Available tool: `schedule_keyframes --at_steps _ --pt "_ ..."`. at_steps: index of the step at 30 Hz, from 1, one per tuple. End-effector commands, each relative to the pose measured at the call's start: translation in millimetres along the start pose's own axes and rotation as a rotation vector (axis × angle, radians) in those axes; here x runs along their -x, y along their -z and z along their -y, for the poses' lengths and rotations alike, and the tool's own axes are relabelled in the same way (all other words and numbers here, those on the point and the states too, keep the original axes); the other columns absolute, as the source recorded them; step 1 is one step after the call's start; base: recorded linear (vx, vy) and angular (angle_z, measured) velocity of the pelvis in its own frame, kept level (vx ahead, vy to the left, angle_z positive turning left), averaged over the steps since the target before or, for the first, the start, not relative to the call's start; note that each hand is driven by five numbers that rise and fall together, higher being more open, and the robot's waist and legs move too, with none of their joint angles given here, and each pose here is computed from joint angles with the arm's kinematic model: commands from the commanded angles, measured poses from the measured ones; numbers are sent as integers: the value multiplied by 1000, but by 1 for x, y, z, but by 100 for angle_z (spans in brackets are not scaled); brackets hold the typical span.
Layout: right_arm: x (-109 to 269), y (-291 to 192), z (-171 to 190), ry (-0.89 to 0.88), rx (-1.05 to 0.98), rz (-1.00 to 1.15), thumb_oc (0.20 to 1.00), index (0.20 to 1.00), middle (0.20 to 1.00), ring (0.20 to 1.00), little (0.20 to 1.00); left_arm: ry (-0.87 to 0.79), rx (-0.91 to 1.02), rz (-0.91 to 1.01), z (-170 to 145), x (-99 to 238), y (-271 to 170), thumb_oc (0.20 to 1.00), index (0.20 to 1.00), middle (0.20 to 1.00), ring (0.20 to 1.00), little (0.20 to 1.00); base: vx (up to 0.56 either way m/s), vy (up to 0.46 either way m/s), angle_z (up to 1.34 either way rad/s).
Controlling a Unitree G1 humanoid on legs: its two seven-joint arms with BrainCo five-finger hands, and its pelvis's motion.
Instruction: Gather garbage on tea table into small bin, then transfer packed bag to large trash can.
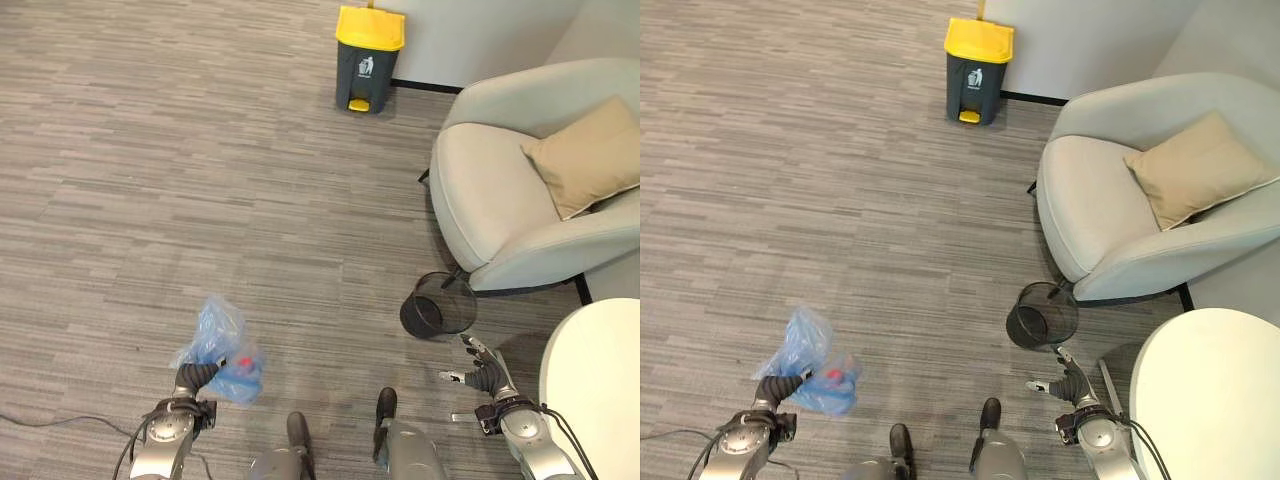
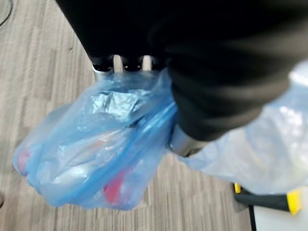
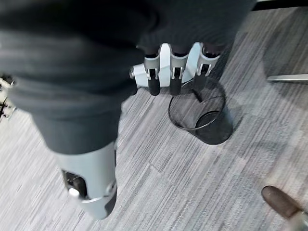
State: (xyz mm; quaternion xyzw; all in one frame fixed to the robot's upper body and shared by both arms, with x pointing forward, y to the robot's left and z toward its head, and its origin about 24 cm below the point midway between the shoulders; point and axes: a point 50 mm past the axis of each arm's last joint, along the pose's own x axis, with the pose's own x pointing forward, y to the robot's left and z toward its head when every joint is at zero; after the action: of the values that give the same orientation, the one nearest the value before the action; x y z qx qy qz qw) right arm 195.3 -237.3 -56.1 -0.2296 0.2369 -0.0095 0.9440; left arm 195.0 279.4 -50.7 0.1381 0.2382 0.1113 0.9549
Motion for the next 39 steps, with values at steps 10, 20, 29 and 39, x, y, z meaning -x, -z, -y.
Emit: schedule_keyframes --at_steps 10,20,29,39 --pt "4 -1 24 55 34 42 1000 1000 1000 1000 1000 47 -23 150 10 -3 -29 200 200 200 200 200 393 -200 67" --pt "0 9 30 80 60 -17 1000 1000 1000 1000 1000 71 -29 153 17 -2 -29 200 200 200 200 200 588 6 -97" --pt "-15 -17 11 13 30 63 1000 1000 1000 1000 1000 49 -39 190 9 -7 -41 200 200 200 200 200 434 215 -60" --pt "-5 -5 23 39 45 34 1000 1000 1000 1000 1000 116 -2 161 22 -1 -32 200 200 200 200 200 339 -151 74"
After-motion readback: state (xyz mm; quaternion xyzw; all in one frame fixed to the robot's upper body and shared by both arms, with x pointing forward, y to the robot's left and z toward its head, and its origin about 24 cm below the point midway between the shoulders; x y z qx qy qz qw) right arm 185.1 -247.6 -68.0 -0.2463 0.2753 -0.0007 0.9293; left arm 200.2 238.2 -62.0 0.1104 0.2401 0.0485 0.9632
